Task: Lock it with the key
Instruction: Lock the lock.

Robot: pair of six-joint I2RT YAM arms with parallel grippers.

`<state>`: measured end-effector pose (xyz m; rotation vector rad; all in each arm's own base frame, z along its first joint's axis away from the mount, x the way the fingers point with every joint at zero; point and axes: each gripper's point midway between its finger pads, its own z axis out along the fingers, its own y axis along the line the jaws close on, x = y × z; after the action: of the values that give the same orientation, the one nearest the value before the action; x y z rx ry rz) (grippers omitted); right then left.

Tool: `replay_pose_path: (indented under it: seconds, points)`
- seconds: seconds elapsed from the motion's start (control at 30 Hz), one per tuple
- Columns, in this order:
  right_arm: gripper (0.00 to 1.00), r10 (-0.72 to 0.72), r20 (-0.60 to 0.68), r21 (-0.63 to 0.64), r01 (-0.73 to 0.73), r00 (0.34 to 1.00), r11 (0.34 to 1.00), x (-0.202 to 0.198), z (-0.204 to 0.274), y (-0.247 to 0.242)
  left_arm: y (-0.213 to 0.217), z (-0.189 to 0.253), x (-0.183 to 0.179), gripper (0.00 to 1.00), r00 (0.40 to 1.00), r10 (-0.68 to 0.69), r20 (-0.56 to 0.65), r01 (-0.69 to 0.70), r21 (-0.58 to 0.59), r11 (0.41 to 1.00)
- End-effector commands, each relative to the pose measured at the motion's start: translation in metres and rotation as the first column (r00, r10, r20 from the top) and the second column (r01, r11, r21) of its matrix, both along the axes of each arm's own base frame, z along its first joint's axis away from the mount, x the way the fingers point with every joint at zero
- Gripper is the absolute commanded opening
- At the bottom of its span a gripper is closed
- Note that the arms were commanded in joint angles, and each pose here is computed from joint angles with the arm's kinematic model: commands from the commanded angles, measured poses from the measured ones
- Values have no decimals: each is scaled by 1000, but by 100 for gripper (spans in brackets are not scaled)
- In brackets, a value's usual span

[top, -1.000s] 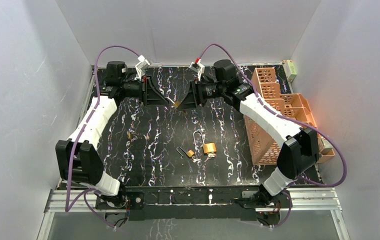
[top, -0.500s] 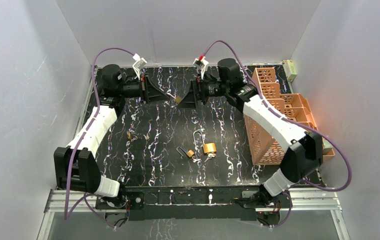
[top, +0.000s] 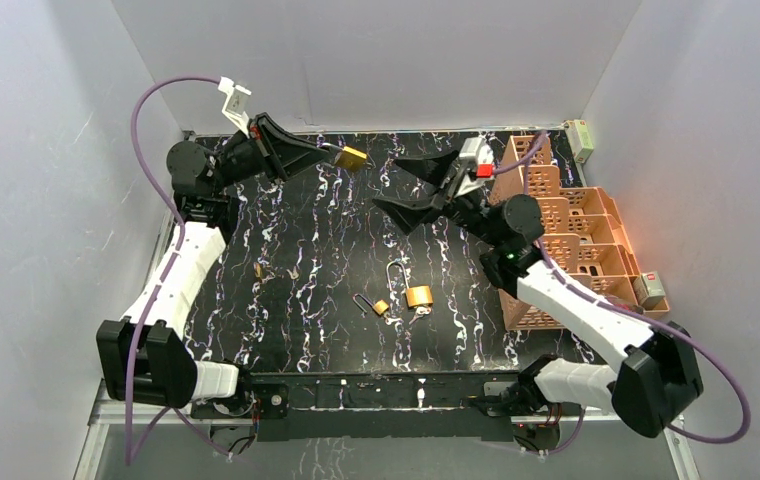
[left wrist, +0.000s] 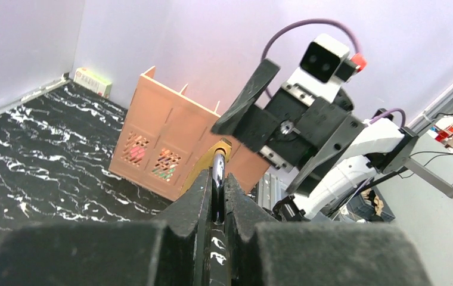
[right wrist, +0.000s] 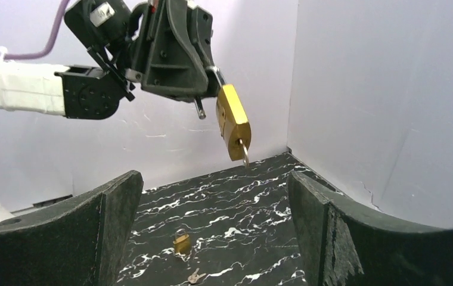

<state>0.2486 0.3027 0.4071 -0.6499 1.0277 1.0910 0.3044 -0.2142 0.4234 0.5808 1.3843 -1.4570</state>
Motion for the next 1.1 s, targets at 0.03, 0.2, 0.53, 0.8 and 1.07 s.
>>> replay_pose_path:
  seconds: [0.03, 0.2, 0.53, 0.8, 1.07]
  points:
    - [99, -18, 239, 107, -8, 971, 994, -9, 60, 11, 4, 64, -41, 0, 977, -10, 211, 27, -77, 997]
    - [90, 64, 266, 134, -103, 962, 986, -12, 78, 27, 4, 73, -53, 0, 966, -40, 255, 59, -65, 996]
    - [61, 164, 209, 127, -193, 964, 973, -14, 84, 49, 6, 81, -56, 0, 958, -20, 286, 47, -89, 995]
    - [51, 200, 167, 139, -224, 965, 965, -13, 76, 66, 6, 87, -60, 0, 952, -30, 304, 62, -96, 993]
    - [0, 160, 186, 170, -192, 969, 967, -16, 91, 57, 5, 78, -65, 0, 953, -69, 296, 89, -56, 994]
